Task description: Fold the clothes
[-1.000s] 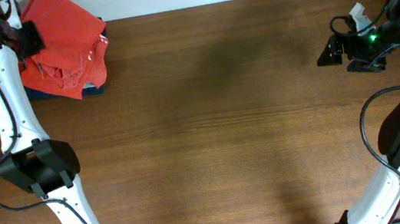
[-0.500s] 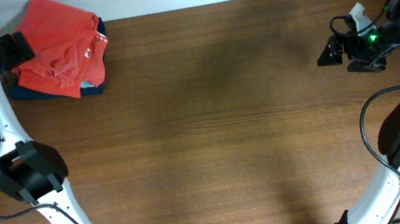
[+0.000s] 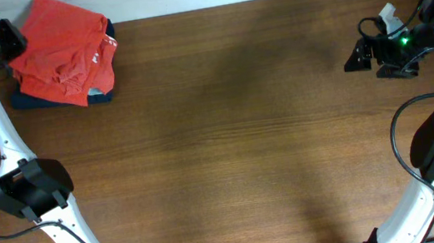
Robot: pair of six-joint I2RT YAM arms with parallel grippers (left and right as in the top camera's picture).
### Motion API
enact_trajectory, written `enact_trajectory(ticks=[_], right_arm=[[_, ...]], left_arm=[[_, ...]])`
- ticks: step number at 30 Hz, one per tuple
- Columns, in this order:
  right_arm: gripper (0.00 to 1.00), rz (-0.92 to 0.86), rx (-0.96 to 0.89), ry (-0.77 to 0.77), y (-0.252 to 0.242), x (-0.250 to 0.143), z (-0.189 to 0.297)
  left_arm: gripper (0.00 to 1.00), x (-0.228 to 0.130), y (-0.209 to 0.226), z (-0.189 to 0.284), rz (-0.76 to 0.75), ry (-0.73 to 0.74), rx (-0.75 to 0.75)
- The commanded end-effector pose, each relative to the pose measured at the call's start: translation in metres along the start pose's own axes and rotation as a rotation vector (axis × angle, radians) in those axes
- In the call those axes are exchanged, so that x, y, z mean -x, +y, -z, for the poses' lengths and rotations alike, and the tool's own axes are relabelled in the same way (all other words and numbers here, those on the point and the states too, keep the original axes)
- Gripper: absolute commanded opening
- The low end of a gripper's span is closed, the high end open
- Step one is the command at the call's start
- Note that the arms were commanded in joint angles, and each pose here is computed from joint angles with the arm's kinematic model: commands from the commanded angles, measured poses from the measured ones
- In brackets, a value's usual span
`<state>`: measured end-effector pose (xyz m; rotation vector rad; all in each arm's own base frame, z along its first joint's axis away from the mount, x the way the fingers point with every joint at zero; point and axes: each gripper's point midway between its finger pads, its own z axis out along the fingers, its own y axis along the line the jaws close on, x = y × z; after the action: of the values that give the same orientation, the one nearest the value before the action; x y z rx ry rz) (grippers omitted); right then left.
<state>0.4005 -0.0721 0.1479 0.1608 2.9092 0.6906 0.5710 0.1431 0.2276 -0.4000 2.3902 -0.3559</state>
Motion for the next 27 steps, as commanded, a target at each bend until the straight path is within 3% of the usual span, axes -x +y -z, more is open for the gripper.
enact_trajectory(ticks=[1, 10, 18, 23, 27], right_arm=[[0.98, 0.016, -0.011, -0.028, 0.003, 0.002, 0.010], [0.99, 0.016, -0.011, -0.028, 0.003, 0.002, 0.010], [0.99, 0.016, -0.011, -0.028, 0.003, 0.002, 0.010], [0.99, 0.016, -0.011, -0.028, 0.003, 0.002, 0.010], [0.99, 0.016, -0.011, -0.028, 0.003, 0.002, 0.010]], left_arm=[[0.07, -0.013, -0.026, 0.000, 0.027, 0.056, -0.126], [0.01, -0.073, -0.010, -0.050, 0.072, 0.282, -0.122], [0.00, -0.090, 0.002, -0.070, 0.097, 0.337, -0.112], [0.01, -0.055, -0.023, -0.038, 0.071, 0.219, -0.241], [0.04, 0.000, -0.011, 0.018, 0.089, 0.011, -0.187]])
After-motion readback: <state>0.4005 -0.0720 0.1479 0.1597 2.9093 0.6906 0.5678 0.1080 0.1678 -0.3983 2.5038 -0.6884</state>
